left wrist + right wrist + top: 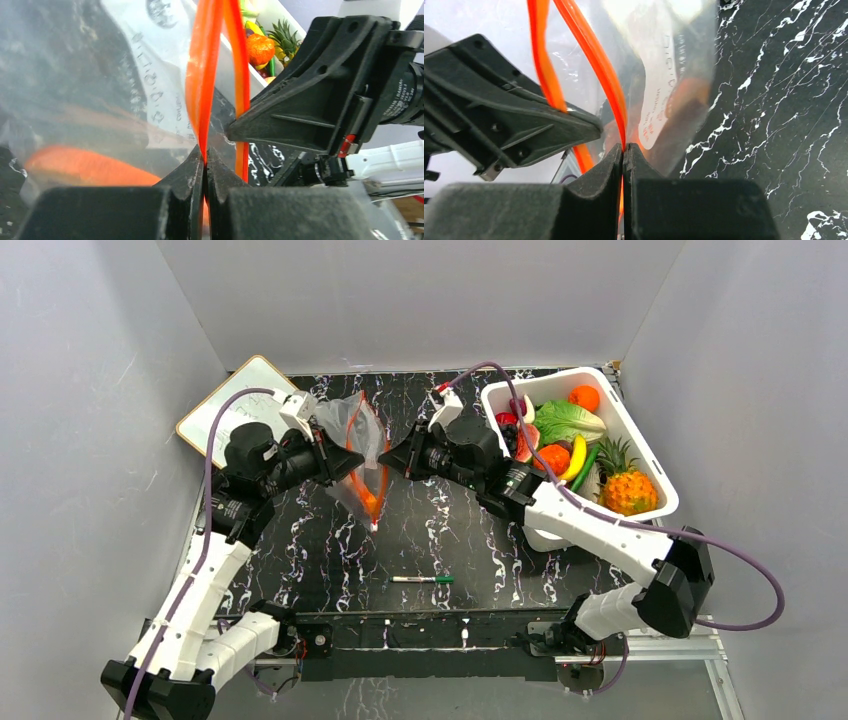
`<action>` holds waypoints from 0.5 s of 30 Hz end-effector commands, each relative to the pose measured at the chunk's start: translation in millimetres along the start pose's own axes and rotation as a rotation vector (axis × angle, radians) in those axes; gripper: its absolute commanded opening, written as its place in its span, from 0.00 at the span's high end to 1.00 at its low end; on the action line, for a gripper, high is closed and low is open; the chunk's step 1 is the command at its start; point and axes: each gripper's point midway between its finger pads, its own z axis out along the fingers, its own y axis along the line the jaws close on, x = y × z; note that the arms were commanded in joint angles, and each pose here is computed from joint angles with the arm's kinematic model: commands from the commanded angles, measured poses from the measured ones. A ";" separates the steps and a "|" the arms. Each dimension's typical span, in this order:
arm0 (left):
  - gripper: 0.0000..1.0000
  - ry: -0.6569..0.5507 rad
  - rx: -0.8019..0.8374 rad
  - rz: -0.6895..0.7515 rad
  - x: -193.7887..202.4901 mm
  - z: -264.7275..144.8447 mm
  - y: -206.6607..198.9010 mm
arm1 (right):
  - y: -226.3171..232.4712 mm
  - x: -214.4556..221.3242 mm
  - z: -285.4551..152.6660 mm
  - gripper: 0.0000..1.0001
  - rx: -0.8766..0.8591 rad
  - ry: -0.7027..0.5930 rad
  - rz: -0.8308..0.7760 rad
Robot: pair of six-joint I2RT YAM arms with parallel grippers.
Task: Place the food in the zip-top bag and seal the zipper
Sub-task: Adjust the zipper food storage bag at the center of the board.
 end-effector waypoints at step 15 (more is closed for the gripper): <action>1.00 0.040 -0.010 0.226 57.5 -2.3 33.7 | -77.4 61.4 35.2 0.96 0.178 0.074 0.021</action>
